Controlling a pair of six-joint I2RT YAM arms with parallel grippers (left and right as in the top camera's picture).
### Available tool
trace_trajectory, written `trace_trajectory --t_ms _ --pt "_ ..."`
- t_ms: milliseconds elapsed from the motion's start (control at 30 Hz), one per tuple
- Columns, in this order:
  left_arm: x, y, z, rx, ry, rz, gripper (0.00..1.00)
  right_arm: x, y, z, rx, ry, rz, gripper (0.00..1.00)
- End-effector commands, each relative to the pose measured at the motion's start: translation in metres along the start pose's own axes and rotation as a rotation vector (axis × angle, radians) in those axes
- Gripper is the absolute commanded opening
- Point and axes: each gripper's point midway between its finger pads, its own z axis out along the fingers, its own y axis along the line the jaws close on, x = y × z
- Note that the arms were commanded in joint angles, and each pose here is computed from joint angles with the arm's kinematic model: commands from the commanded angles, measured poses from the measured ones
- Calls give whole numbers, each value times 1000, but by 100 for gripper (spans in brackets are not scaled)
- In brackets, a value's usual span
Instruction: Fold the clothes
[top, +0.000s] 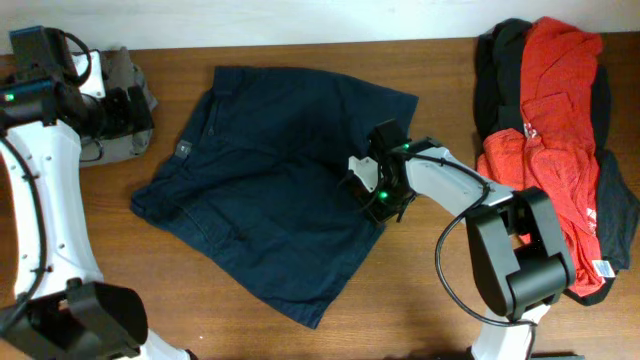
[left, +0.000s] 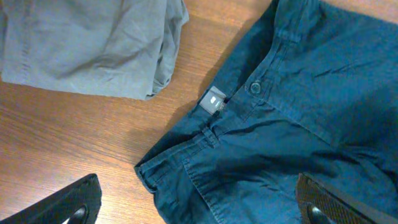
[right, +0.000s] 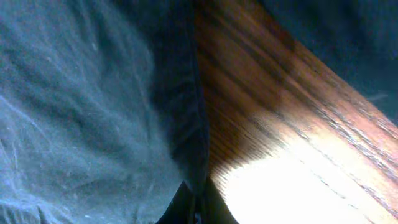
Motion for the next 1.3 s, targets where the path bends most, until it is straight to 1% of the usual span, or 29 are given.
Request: trace_trajectory --t_ms 0,167,267,333,367,400,433,467,500,567,600,667,733,767,967,1133,1200,1267 --pt "4 -4 17 17 45 21 99 4 -28 -10 3 -33 92 4" --pt "5 -15 27 28 60 44 99 8 -91 -30 32 -133 296 4" --pt "7 -21 32 32 71 59 99 4 -110 -40 22 -199 337 4" --pt "9 -27 38 38 86 72 99 -5 -119 -53 11 -248 347 4" --pt "10 -30 40 41 93 77 99 -10 -118 -59 4 -259 342 5" --pt "11 -31 43 42 98 80 99 -14 -118 -64 3 -265 340 13" --pt "13 -35 47 46 109 93 99 -22 -116 -78 -6 -272 337 28" --pt "14 -37 50 48 117 108 99 -27 -113 -89 -18 -274 336 35" --pt "16 -39 51 51 125 121 99 -31 -108 -104 -31 -274 337 44" --pt "20 -46 52 69 140 143 99 -39 -96 -140 -57 -268 342 56" --pt "21 -51 50 100 141 158 99 -41 -92 -154 -61 -268 353 59" --pt "21 -61 40 158 129 171 99 -44 -82 -186 -59 -277 362 61" --pt "21 -64 27 172 113 171 99 -45 -74 -210 -53 -294 364 63" --pt "25 -64 9 172 102 173 99 -41 -62 -237 -41 -319 377 63" --pt "40 -61 -30 155 100 158 99 -12 -34 -274 1 -338 394 64" --pt "64 -52 -62 113 138 100 99 30 -5 -302 93 -315 457 66" --pt "73 -52 -72 112 150 81 99 45 10 -311 119 -319 479 69" --pt "86 -50 -78 107 153 45 99 60 25 -313 143 -306 511 79"
